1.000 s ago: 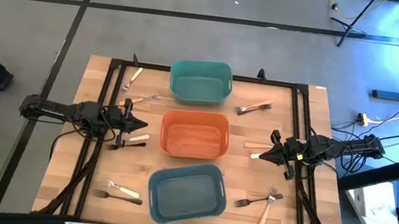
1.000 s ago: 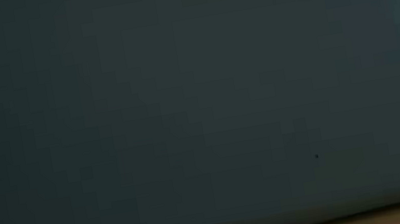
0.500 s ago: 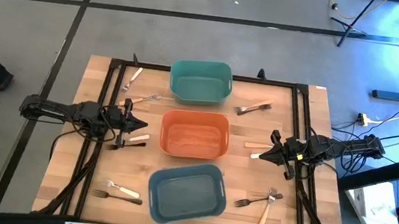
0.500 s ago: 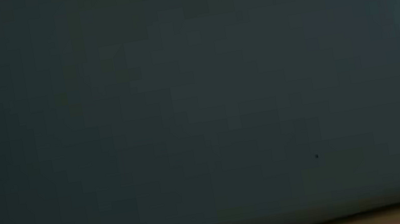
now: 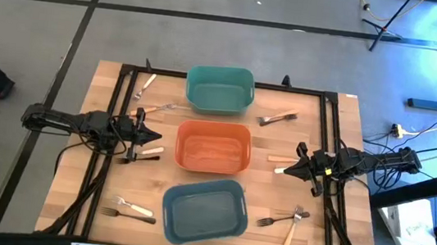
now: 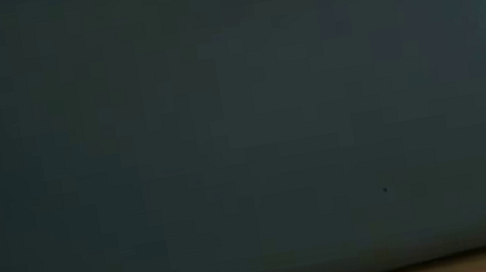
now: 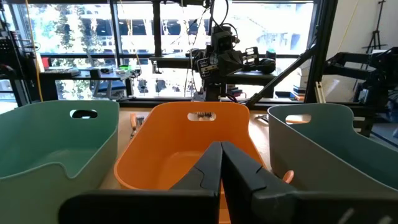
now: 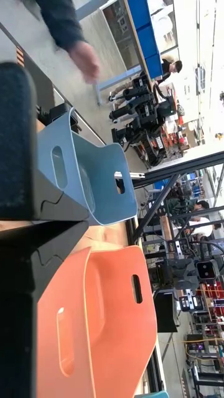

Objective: Sort silverware by color (type)

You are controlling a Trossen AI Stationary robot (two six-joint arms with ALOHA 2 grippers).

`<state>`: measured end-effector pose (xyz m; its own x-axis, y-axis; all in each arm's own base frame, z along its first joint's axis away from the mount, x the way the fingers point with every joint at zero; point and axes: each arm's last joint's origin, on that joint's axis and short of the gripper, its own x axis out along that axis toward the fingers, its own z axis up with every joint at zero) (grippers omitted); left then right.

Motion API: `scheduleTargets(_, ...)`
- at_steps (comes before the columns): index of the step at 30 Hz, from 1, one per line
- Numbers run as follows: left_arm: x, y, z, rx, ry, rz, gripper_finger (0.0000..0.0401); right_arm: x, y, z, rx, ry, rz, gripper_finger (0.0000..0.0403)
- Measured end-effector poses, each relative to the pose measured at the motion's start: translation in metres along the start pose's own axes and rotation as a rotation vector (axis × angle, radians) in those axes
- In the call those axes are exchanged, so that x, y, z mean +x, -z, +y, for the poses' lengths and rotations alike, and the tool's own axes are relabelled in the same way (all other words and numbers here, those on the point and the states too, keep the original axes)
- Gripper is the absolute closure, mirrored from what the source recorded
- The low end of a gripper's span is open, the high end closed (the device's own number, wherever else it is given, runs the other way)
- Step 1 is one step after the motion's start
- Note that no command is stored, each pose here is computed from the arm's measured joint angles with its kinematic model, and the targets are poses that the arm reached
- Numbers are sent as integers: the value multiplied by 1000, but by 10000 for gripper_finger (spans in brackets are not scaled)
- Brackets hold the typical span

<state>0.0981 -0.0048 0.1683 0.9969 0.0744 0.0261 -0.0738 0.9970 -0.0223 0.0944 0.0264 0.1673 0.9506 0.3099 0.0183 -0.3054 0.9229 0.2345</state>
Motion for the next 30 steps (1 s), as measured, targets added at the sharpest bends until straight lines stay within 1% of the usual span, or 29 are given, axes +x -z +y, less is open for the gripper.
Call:
scheduleTargets(3, 0, 0, 0, 0, -1, 0, 399, 0, 0, 0, -1, 0, 0, 400)
scheduleTargets(7, 0, 0, 0, 0, 0, 0, 399, 0, -1, 0, -37, 7, -8, 400)
scheduleTargets(9, 0, 0, 0, 15, -8, -1, 399, 0, -7, 0, -57, 26, -79, 400)
scheduleTargets(11, 0, -2, 2, 34, -63, -15, 399, -1, -12, 1, -59, 41, -135, 400)
scheduleTargets(15, 0, -3, 5, 46, -167, -26, 399, -2, -19, 3, -44, 23, -213, 400)
scheduleTargets(18, -1, -3, 5, 42, -183, -27, 399, -2, -20, 3, -56, 36, -226, 400)
scheduleTargets(22, 0, -4, 4, 49, -151, -37, 399, -3, -24, -1, -49, 174, -246, 400)
scheduleTargets(24, -1, -8, 5, 34, -162, -80, 399, -2, -25, -2, -52, 247, -233, 400)
scheduleTargets(27, -1, -12, 5, 0, -165, -126, 399, -1, -31, -4, -84, 363, -198, 400)
scheduleTargets(30, -1, -16, 5, 30, -170, -155, 399, 4, -35, -7, -127, 503, -117, 400)
